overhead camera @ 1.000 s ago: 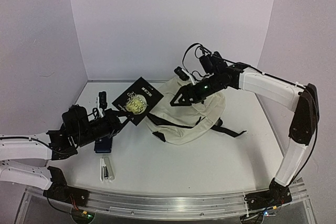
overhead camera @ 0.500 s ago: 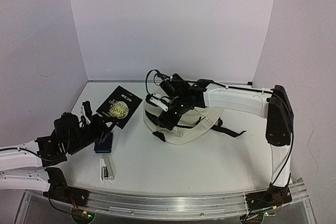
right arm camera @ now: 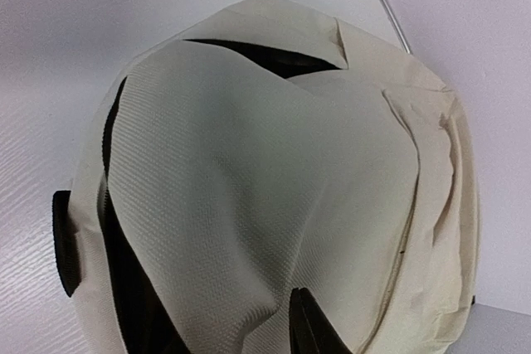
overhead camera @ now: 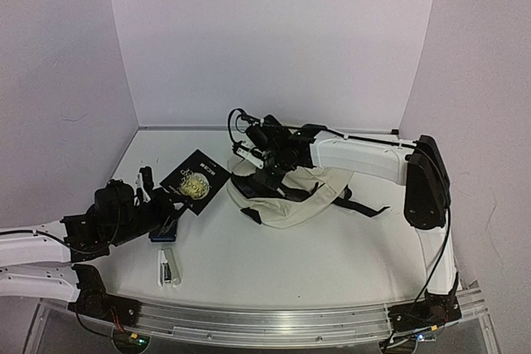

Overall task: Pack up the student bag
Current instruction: Place the book in the student bag.

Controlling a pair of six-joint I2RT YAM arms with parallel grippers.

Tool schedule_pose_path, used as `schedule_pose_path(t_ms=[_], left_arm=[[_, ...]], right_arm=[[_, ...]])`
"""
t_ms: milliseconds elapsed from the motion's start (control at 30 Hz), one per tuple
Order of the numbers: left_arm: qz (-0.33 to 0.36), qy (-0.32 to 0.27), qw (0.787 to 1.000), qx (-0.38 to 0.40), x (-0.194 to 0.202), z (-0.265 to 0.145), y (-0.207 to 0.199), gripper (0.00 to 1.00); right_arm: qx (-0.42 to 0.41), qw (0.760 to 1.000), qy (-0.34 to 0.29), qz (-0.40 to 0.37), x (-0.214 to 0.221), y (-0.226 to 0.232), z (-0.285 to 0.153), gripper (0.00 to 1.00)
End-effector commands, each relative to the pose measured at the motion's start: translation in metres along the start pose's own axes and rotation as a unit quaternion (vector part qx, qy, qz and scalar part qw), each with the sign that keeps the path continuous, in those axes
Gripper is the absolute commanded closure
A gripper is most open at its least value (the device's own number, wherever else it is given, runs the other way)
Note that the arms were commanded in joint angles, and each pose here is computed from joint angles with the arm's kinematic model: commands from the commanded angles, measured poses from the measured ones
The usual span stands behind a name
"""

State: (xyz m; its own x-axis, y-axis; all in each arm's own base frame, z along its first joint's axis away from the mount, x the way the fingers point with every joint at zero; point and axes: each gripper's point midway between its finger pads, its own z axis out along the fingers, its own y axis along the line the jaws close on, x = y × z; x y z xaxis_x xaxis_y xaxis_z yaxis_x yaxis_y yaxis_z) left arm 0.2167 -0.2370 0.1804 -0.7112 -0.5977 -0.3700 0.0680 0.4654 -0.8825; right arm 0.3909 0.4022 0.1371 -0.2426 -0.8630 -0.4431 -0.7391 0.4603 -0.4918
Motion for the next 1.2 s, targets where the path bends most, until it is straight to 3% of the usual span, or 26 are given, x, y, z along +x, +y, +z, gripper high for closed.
schedule_pose_path(t_ms=[0, 300, 500, 633, 867, 1167], left_arm=[[0.017, 0.049, 0.998, 0.047, 0.018, 0.007, -0.016, 1.00], [0.051, 0.147, 0.982, 0.109, 0.056, 0.043, -0.045, 1.00], [0.071, 0.167, 0.972, 0.151, 0.065, 0.081, -0.074, 1.00], [0.074, 0.155, 0.970, 0.169, 0.056, 0.098, -0.090, 1.00], [0.010, 0.098, 0.983, 0.153, 0.014, 0.119, -0.069, 1.00], [-0.008, 0.103, 0.982, 0.155, 0.012, 0.167, -0.070, 1.00]], right_arm=[[0.037, 0.996, -0.058, 0.056, -0.031, -0.049, -0.038, 1.00], [-0.007, 0.985, -0.105, 0.136, -0.043, -0.077, -0.057, 1.00], [-0.048, 0.977, -0.133, 0.162, -0.050, -0.081, -0.073, 1.00], [-0.084, 0.973, -0.147, 0.160, -0.052, -0.071, -0.085, 1.00], [-0.115, 0.967, -0.157, 0.163, -0.053, -0.062, -0.097, 1.00], [-0.139, 0.963, -0.160, 0.167, -0.054, -0.054, -0.100, 1.00]])
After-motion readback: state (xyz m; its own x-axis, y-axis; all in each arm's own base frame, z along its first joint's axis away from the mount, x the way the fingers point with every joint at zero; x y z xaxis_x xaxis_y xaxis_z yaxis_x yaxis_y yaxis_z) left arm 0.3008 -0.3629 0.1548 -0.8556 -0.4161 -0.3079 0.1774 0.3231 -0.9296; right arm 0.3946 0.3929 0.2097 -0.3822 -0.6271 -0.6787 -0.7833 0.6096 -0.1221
